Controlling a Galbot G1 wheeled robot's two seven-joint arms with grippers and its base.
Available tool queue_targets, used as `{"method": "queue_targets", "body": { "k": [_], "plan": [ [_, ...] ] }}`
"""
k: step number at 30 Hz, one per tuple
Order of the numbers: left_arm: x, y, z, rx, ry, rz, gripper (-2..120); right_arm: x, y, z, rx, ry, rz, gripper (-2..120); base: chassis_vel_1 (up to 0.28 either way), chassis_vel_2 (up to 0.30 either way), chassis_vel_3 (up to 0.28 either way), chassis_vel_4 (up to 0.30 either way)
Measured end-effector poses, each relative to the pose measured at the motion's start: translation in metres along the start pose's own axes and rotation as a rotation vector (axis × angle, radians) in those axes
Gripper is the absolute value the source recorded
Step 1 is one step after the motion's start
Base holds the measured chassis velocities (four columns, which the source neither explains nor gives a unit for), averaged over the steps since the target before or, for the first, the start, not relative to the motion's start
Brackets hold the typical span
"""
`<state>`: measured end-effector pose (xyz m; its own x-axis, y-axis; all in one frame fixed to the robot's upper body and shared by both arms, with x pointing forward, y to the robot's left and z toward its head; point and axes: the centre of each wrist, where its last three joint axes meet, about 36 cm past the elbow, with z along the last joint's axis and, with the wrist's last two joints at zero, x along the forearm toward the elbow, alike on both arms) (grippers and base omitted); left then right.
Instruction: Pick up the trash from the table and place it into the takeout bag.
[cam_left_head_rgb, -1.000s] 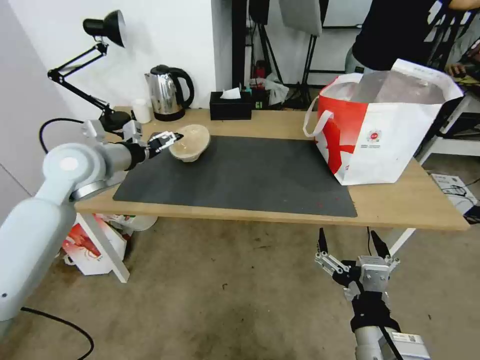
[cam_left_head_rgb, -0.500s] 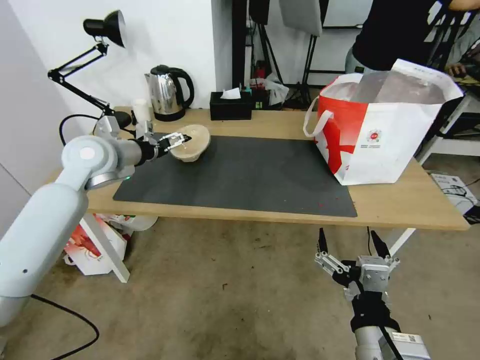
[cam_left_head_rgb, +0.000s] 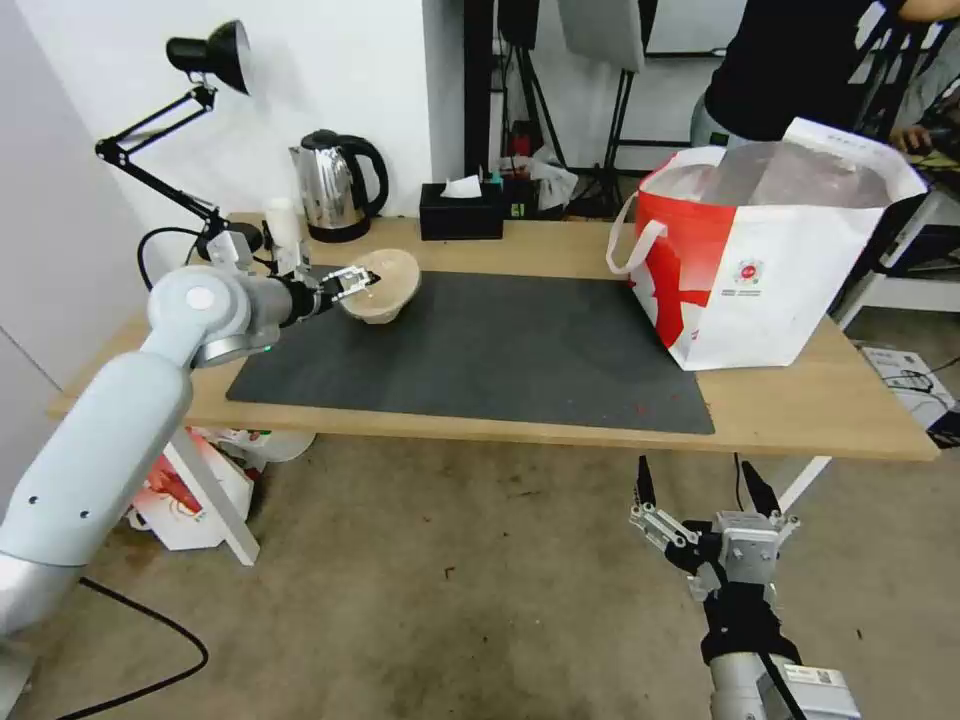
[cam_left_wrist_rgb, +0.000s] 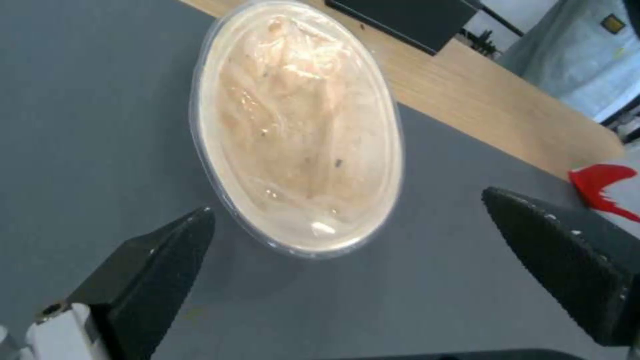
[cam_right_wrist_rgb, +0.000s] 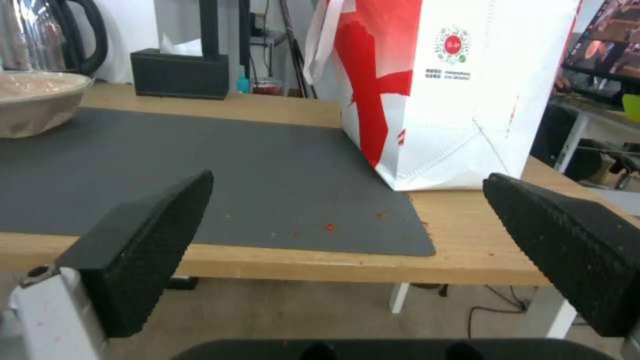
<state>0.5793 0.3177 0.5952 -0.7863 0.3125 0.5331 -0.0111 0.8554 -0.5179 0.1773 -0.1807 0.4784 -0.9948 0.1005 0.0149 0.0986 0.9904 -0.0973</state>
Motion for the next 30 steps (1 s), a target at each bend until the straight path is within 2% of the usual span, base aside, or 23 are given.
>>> {"method": "queue_targets", "body": {
  "k": [6,17,30],
  "plan": [
    [-0.019,0.005,-0.005,-0.001,0.007,-0.037,100,0.000,0.000,0.000,0.000,0.000,0.000,100,0.000,0.000,0.000,0.000],
    [-0.049,0.011,-0.007,0.013,0.027,-0.062,100,0.000,0.000,0.000,0.000,0.000,0.000,100,0.000,0.000,0.000,0.000],
    [-0.091,0.016,0.003,0.042,0.070,-0.076,100,0.000,0.000,0.000,0.000,0.000,0.000,100,0.000,0.000,0.000,0.000]
  ]
}}
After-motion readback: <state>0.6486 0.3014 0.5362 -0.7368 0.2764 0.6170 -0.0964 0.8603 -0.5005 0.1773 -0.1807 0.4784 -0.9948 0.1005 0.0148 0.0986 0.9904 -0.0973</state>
